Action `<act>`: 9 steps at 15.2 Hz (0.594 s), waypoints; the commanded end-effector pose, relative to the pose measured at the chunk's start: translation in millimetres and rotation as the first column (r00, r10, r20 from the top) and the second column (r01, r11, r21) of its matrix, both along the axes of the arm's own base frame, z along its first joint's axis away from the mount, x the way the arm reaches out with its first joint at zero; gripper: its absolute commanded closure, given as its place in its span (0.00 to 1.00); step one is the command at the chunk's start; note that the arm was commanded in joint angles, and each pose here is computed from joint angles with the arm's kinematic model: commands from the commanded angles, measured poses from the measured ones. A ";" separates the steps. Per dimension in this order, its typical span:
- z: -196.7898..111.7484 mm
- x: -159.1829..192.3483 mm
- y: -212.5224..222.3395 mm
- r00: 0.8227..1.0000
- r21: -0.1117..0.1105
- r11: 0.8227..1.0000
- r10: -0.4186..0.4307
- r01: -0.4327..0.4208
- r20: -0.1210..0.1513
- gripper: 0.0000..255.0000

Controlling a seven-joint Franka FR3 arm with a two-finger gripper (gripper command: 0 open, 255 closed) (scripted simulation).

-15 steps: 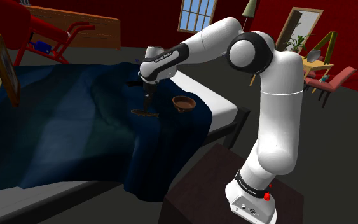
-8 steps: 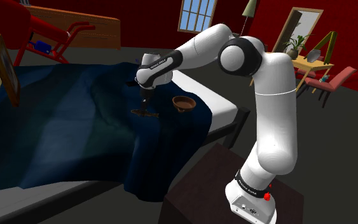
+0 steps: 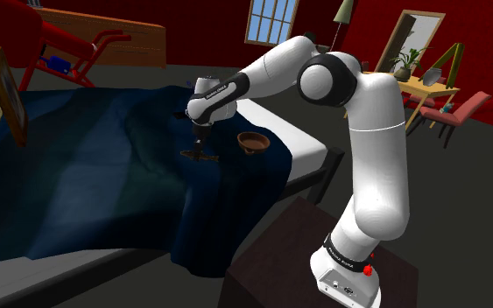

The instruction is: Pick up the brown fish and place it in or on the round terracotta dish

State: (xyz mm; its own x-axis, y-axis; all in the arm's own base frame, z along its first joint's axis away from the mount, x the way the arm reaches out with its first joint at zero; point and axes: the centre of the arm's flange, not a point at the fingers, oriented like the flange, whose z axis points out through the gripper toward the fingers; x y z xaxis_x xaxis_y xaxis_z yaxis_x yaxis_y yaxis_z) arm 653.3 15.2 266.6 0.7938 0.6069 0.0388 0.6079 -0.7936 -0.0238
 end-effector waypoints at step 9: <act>0.0 0.0 0.0 1.000 0.000 1.000 0.000 0.000 0.000 1.00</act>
